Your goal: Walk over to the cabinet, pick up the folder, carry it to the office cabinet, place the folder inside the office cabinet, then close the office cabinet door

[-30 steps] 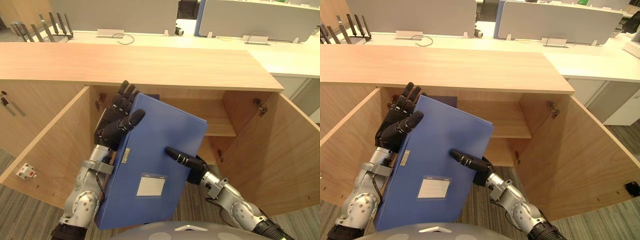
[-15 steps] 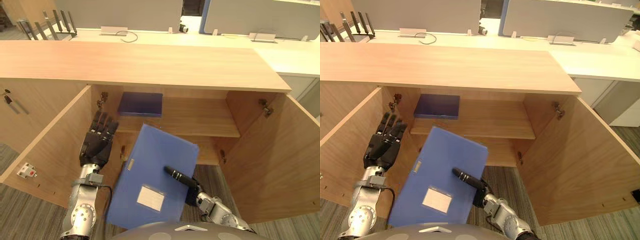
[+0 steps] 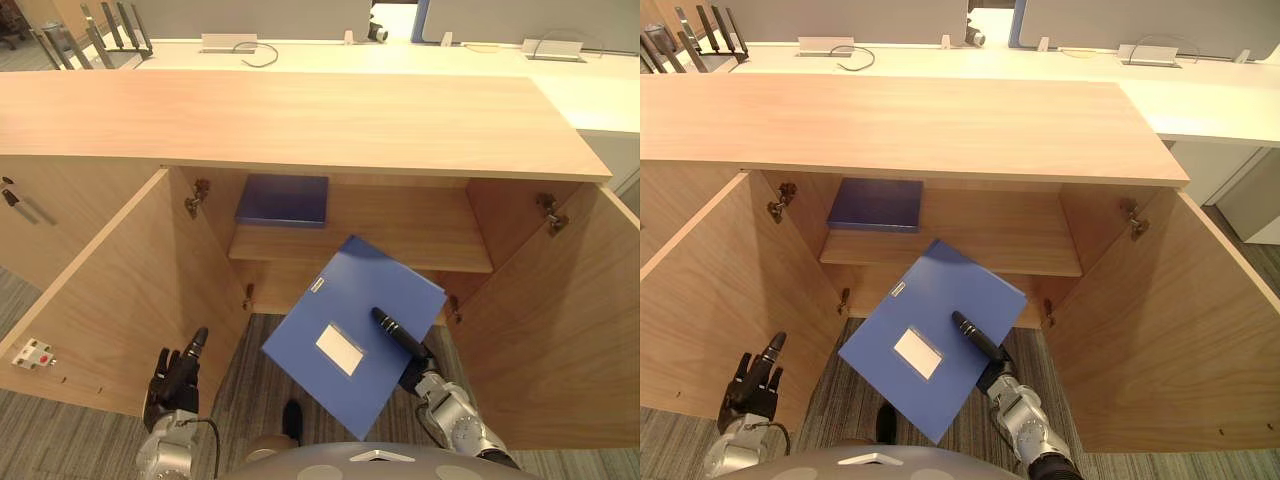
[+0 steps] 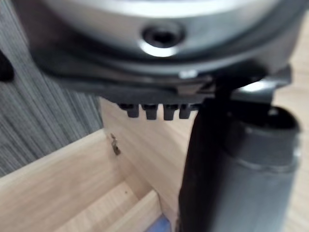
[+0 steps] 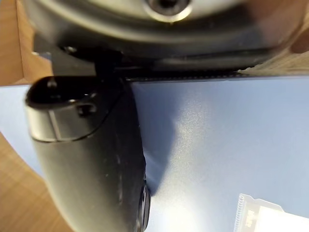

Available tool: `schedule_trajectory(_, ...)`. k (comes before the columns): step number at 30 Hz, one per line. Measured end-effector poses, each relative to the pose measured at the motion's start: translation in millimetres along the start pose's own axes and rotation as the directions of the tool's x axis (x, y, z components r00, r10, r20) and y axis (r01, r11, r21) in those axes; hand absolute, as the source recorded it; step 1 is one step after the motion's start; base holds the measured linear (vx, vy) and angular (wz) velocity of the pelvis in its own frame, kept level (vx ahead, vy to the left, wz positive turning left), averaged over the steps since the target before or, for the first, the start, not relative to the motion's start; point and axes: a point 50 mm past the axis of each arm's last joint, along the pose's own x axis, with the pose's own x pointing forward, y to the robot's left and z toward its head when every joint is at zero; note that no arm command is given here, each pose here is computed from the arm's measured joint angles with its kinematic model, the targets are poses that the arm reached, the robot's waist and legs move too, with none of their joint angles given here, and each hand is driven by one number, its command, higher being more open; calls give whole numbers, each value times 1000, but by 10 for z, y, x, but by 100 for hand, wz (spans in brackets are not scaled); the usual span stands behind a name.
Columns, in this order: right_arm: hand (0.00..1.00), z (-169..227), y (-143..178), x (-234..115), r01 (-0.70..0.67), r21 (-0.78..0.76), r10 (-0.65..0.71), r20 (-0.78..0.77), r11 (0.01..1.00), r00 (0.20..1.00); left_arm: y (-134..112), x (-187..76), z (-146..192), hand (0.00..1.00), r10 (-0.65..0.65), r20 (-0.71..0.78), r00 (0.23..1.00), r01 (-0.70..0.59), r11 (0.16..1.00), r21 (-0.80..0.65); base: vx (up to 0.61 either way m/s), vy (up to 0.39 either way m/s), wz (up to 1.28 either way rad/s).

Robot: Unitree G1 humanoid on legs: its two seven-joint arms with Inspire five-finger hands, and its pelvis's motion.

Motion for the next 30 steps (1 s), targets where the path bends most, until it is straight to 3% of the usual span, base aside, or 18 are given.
schedule_trajectory(4,0,49,82,60,15,141,-27,82,990,996,90,-32,-154,100,48,-60,997,-48,999,6,-6,-15,-3)
schedule_trajectory(7,0,157,210,147,8,315,-71,191,949,979,300,-99,-370,100,142,-167,976,-125,986,110,-17,-14,-18)
schedule_trajectory(13,0,481,357,314,23,443,-167,290,896,942,671,-299,-634,100,345,-293,892,-288,932,223,-21,-7,-5)
schedule_trajectory(21,0,545,354,483,152,493,-285,205,857,936,540,-196,-642,100,312,-298,902,-233,934,272,30,17,1)
schedule_trajectory(30,0,609,506,549,126,487,-255,208,864,944,483,-125,-573,100,302,-272,914,-219,930,294,113,72,-10)
